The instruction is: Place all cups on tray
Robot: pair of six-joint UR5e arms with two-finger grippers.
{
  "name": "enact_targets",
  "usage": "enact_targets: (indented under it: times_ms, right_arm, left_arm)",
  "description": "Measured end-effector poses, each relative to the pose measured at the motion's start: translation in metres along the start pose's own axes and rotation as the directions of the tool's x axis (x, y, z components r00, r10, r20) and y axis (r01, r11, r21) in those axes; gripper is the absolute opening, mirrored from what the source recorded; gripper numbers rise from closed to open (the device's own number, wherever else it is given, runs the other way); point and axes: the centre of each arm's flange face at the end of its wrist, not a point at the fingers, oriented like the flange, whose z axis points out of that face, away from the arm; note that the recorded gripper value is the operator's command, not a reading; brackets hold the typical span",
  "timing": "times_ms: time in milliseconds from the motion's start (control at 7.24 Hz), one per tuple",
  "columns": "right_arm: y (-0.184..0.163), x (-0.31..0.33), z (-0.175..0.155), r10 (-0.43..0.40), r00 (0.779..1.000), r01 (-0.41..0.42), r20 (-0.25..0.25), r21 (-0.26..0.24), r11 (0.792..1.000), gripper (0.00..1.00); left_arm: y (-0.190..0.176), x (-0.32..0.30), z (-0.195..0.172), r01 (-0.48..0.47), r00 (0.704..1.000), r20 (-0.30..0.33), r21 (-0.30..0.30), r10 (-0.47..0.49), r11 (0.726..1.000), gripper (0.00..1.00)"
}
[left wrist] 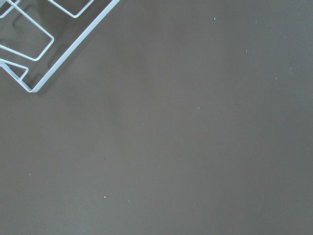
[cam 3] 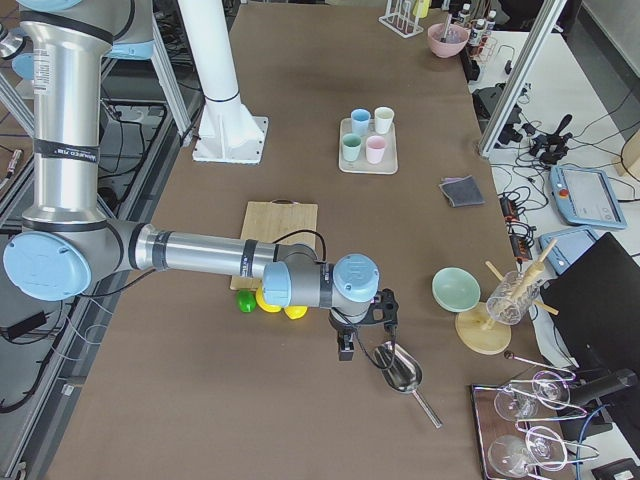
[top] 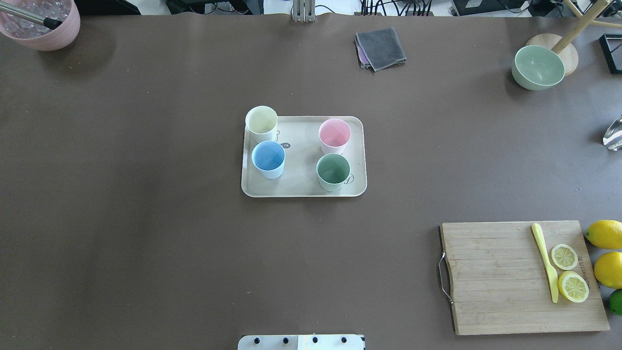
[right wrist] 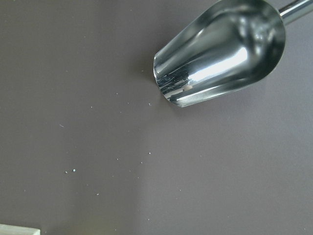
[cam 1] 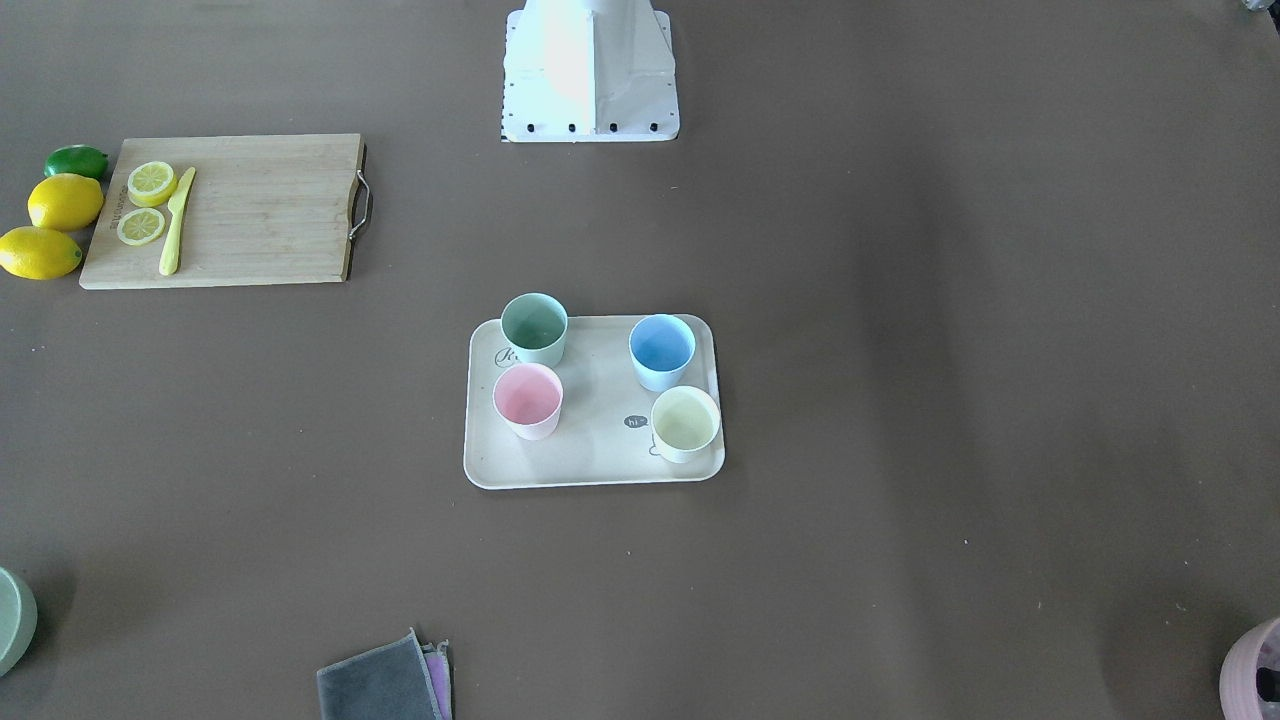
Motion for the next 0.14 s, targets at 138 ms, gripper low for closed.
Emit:
enact_targets:
  times_ms: [138]
  right_arm:
    - [-0.0006,-0.0009,0.0010,-0.002,1.000,0.002,0.001,-0.002,1.000,1.00]
  left_arm:
    - [0.0013,-0.0014,-0.0001,0.003,1.000,0.000,0.000,-0.003,1.000,0.98]
